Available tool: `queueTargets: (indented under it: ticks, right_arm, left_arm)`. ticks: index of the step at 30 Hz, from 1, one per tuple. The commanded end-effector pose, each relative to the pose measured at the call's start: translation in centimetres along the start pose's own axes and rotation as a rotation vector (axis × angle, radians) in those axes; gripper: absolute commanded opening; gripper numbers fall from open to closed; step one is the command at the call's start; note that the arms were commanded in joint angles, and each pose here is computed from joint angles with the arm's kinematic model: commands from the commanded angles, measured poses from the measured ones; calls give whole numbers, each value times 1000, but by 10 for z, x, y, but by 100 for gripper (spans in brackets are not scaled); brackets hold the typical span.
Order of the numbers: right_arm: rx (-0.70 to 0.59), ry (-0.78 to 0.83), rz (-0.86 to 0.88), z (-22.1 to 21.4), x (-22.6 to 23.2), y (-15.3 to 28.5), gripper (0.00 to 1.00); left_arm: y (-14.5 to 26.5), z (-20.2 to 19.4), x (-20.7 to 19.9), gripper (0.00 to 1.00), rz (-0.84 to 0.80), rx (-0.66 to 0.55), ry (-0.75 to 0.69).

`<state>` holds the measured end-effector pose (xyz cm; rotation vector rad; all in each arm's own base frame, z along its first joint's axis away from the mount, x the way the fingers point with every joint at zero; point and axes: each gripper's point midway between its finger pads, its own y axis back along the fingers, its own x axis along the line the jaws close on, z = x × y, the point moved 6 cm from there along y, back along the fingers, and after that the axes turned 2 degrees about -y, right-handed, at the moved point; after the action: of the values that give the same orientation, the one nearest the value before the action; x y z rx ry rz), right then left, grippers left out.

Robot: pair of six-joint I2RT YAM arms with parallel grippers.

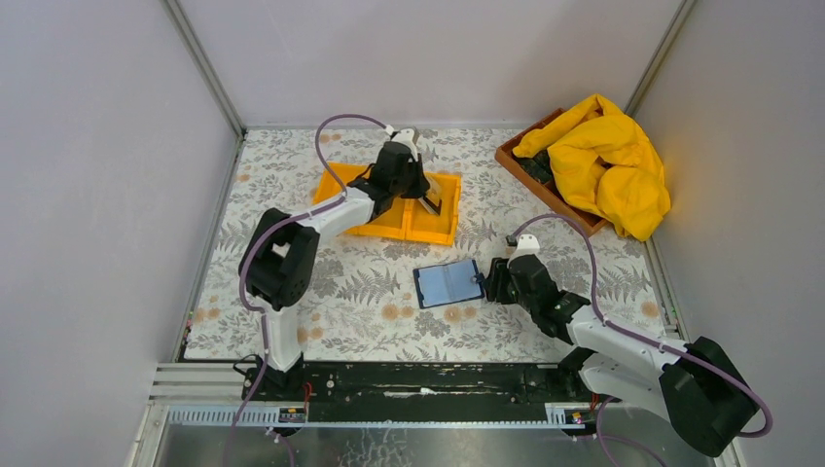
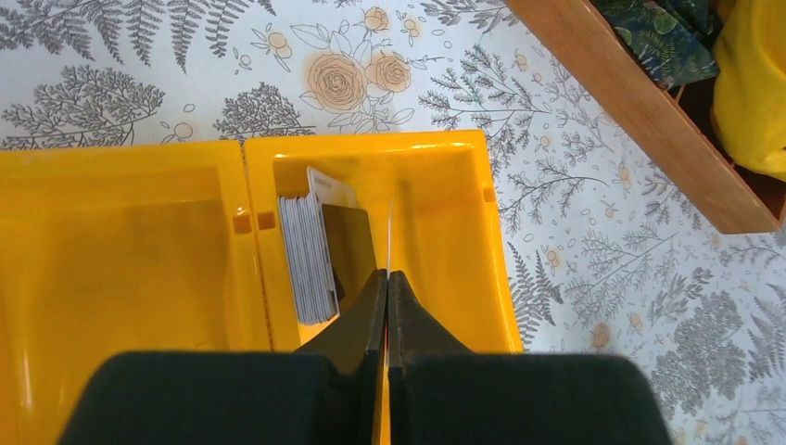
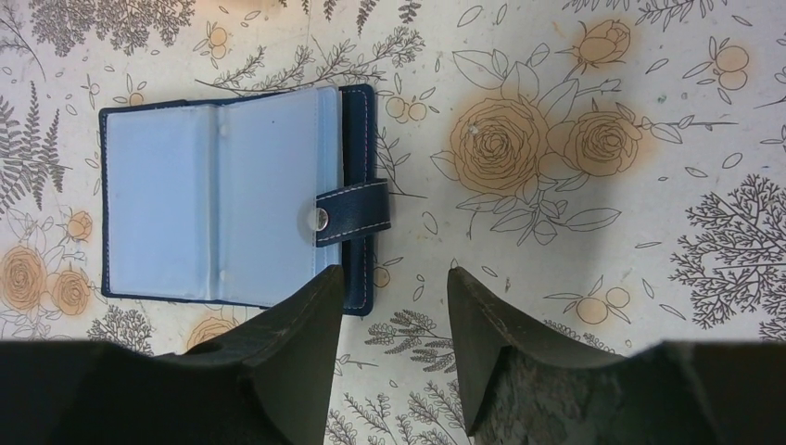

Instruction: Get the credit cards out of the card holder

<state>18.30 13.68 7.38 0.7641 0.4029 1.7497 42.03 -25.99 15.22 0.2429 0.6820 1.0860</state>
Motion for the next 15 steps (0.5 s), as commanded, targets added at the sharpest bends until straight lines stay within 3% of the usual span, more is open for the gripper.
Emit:
queueTargets:
  ticks: [1, 15]
  right_arm:
    - [-60, -25, 14, 13, 4, -3, 52]
    - [-55, -30, 9, 12, 1, -3, 52]
  left_arm:
    - [-10, 1, -6, 0, 51, -8, -67]
    - [-34, -9, -11, 0, 119, 64, -143]
